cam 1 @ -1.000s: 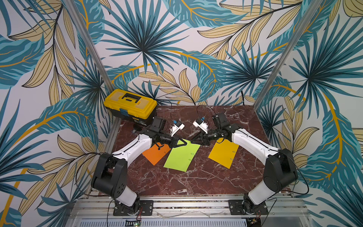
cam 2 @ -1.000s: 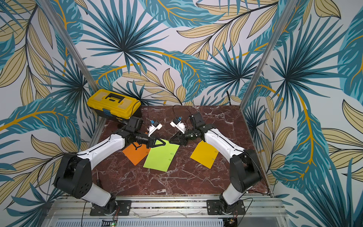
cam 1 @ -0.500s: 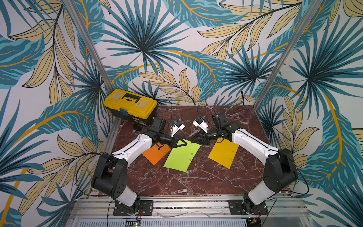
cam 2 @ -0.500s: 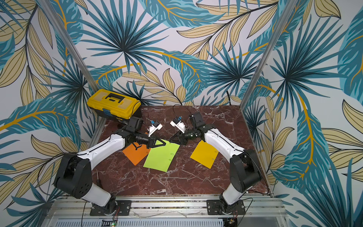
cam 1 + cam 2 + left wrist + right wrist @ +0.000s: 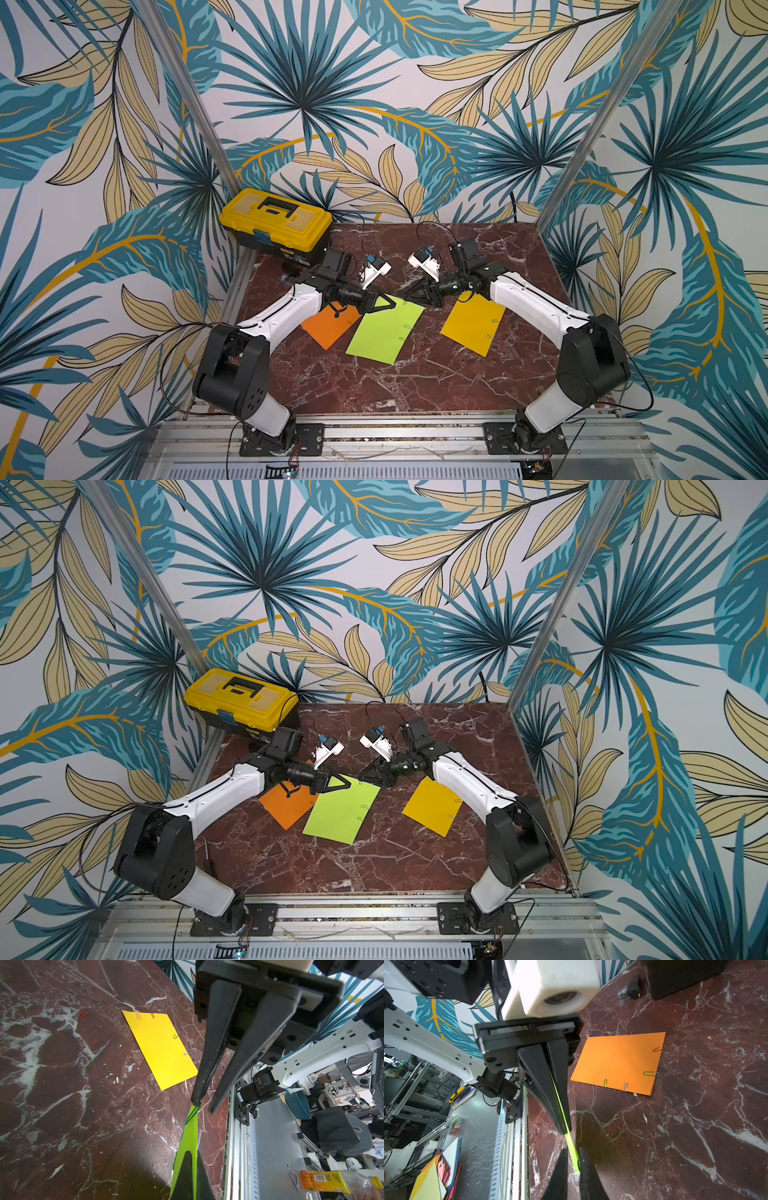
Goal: Unclip the paperclips from the documents
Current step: Remove the paper clip from the document.
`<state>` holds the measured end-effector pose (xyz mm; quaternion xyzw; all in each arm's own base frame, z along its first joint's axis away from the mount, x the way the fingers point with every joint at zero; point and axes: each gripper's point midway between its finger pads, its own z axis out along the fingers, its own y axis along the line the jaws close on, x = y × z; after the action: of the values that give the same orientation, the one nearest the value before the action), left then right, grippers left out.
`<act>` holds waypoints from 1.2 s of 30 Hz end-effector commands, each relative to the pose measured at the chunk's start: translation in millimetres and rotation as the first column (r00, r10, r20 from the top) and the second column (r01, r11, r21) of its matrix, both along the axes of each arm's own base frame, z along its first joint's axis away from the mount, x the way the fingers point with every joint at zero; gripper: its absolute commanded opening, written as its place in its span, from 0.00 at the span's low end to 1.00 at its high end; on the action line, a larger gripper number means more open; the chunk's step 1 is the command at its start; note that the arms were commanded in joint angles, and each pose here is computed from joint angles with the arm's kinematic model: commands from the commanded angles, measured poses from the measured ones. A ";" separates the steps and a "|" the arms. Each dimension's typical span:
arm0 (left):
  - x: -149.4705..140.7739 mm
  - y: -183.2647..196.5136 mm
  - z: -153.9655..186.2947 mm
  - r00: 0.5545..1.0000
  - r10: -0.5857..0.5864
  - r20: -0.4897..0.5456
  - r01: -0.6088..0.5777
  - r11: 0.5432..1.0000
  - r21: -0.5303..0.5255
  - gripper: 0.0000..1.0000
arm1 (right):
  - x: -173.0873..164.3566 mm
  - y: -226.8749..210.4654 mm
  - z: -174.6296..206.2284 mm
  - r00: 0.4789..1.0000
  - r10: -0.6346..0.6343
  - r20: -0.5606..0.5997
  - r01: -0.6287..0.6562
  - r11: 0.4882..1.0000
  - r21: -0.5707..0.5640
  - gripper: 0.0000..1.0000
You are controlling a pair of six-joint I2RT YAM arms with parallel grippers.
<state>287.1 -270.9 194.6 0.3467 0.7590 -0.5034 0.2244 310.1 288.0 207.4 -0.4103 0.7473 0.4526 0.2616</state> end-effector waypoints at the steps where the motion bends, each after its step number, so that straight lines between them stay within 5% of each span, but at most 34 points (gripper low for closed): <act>1: 3.1 -3.0 12.4 0.999 -0.011 0.035 0.011 1.000 -0.011 0.00 | -6.9 1.4 -8.3 0.999 0.023 -0.032 -0.023 1.000 -0.005 0.15; 23: 2.2 -2.7 13.1 0.999 -0.014 0.029 0.014 1.000 -0.007 0.00 | -6.6 0.2 -5.7 1.000 0.015 -0.025 -0.015 1.000 0.000 0.15; 36: 1.9 -2.9 8.2 1.000 -0.016 0.021 0.016 1.000 0.008 0.00 | -6.7 0.1 -3.0 1.000 0.015 -0.015 -0.015 1.000 0.004 0.04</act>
<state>286.3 -270.3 197.0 0.3462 0.7619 -0.5017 0.2192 309.0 287.4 199.7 -0.4071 0.7526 0.4530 0.2502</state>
